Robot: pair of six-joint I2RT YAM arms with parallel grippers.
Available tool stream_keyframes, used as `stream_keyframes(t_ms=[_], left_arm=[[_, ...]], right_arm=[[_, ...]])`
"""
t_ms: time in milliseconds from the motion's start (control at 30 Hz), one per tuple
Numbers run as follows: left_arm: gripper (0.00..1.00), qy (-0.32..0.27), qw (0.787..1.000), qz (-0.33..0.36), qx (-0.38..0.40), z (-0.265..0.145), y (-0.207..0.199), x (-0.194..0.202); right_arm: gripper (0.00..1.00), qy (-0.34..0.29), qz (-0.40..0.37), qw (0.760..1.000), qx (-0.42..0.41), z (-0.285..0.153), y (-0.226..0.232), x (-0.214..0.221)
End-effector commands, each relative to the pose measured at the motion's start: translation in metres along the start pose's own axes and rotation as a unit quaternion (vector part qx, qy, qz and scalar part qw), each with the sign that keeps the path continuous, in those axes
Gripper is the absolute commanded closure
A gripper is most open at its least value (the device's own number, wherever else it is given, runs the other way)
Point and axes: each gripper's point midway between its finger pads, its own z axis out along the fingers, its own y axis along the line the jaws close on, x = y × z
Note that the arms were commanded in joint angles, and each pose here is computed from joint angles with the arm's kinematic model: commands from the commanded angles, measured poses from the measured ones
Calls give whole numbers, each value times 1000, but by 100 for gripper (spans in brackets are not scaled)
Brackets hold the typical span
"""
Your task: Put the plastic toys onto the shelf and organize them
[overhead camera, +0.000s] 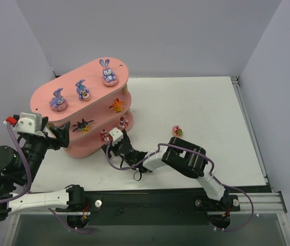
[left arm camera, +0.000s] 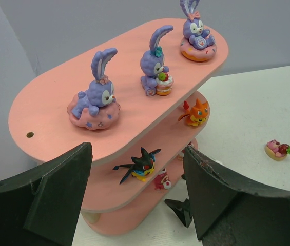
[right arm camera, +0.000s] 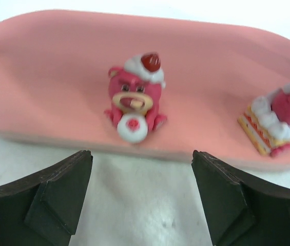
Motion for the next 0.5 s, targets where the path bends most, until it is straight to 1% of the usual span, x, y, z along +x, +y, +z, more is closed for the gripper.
stream_keyframes(t_ms=[0, 33, 67, 100, 133, 167, 200, 233, 267, 300, 333, 400, 433, 467], left_arm=[[19, -6, 1000, -18, -2, -1, 3, -6], [19, -6, 1000, -17, 1, -1, 3, -6], [19, -6, 1000, -20, 1, -1, 3, -6], [19, -6, 1000, -22, 1, -2, 4, -6], [19, -5, 1000, -22, 4, -2, 4, -5], [19, -4, 1000, -25, 8, -2, 2, -5], [19, -3, 1000, -25, 8, -3, 2, -4], [19, -1, 1000, -22, 11, -3, 2, -2], [19, 0, 999, -31, 12, -4, 2, -2], [19, 0, 999, -34, 17, -4, 0, 0], [19, 0, 999, -37, 20, -4, 0, 1], [19, 1, 999, -40, 28, -4, -3, 2], [19, 2, 999, -40, 30, -4, -5, 3], [19, 2, 999, -42, 30, -4, -5, 3]], right_arm=[[19, -76, 31, 996, -19, -27, 10, -58], [19, -61, 28, 998, -17, -38, 9, -46], [19, -56, 30, 998, 0, -45, 2, -42], [19, -61, 55, 997, 10, -53, -3, -52], [19, -37, 55, 997, 26, -61, -11, -40], [21, -16, 59, 996, 68, -71, -30, -27], [22, -16, 88, 992, 90, -79, -38, -35], [24, 22, 80, 990, 118, -90, -50, -16], [28, 41, 81, 986, 141, -100, -62, -6], [32, 38, 91, 979, 180, -110, -77, -13], [38, 63, 105, 971, 205, -120, -87, 0], [43, 68, 119, 960, 245, -133, -109, 2], [45, 79, 127, 953, 262, -140, -116, 10], [45, 82, 131, 950, 272, -144, -122, 11]])
